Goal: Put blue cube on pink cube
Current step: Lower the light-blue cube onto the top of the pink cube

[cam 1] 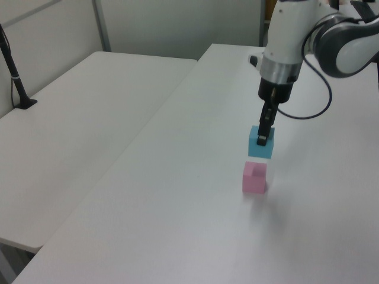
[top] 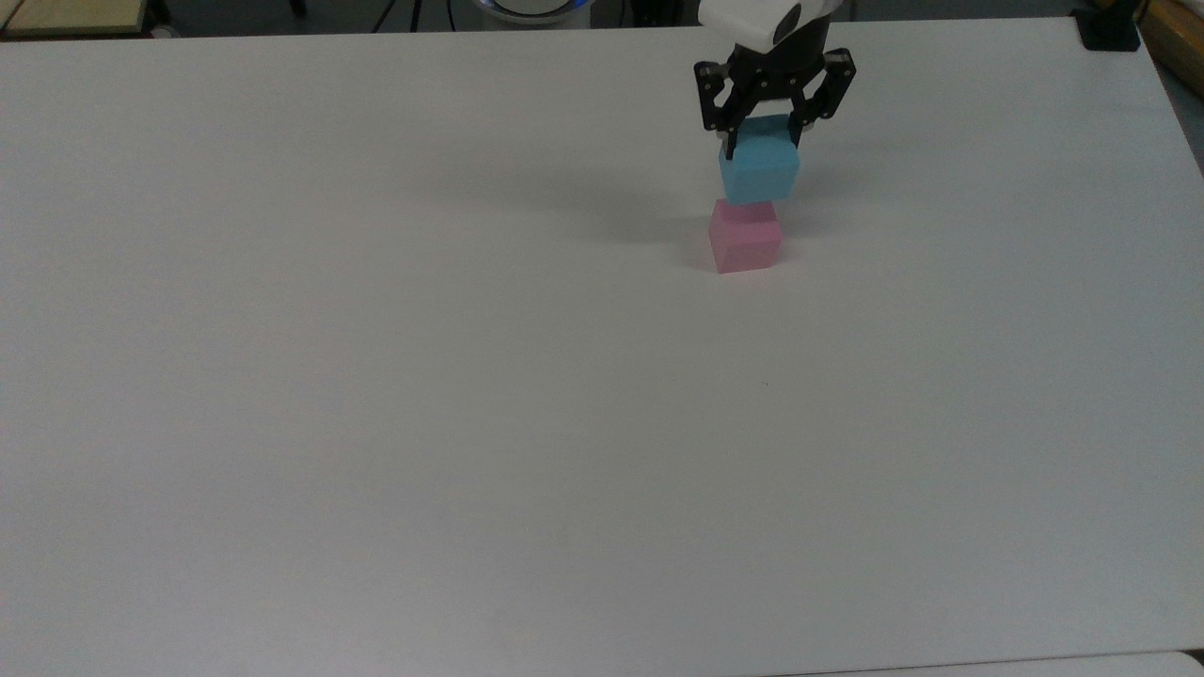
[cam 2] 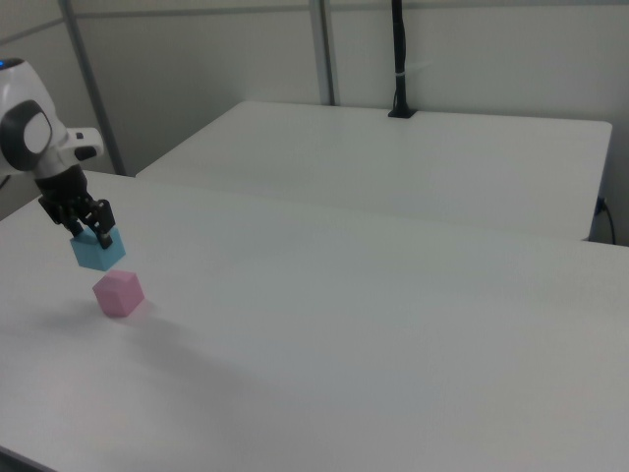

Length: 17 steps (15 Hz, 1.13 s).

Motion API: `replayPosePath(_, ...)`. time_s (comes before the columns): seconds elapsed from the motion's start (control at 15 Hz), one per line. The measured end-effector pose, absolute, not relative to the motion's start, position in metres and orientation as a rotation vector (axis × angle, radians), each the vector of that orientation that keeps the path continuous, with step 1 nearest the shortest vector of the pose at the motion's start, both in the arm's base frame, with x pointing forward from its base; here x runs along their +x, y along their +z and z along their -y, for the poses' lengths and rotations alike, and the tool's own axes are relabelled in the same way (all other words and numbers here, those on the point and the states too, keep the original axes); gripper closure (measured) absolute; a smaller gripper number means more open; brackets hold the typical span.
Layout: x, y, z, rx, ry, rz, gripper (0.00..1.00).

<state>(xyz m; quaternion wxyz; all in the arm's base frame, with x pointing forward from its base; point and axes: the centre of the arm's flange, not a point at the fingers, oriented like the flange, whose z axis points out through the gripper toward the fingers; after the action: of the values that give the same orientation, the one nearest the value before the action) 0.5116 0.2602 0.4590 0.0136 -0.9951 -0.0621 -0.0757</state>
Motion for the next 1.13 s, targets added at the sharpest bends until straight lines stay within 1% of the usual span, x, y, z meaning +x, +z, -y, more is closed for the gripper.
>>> replayPosePath(0.33,0.523,0.432,-0.264,-3.109,-0.248,0.223,0.39)
replayPosePath(0.6,0.522,0.424,-0.266,-3.112,-0.237,0.233,0.41)
replayPosePath(0.8,0.514,0.415,-0.280,-3.111,-0.220,0.262,0.41)
replayPosePath(1.13,0.512,0.413,-0.281,-3.113,-0.216,0.260,0.41)
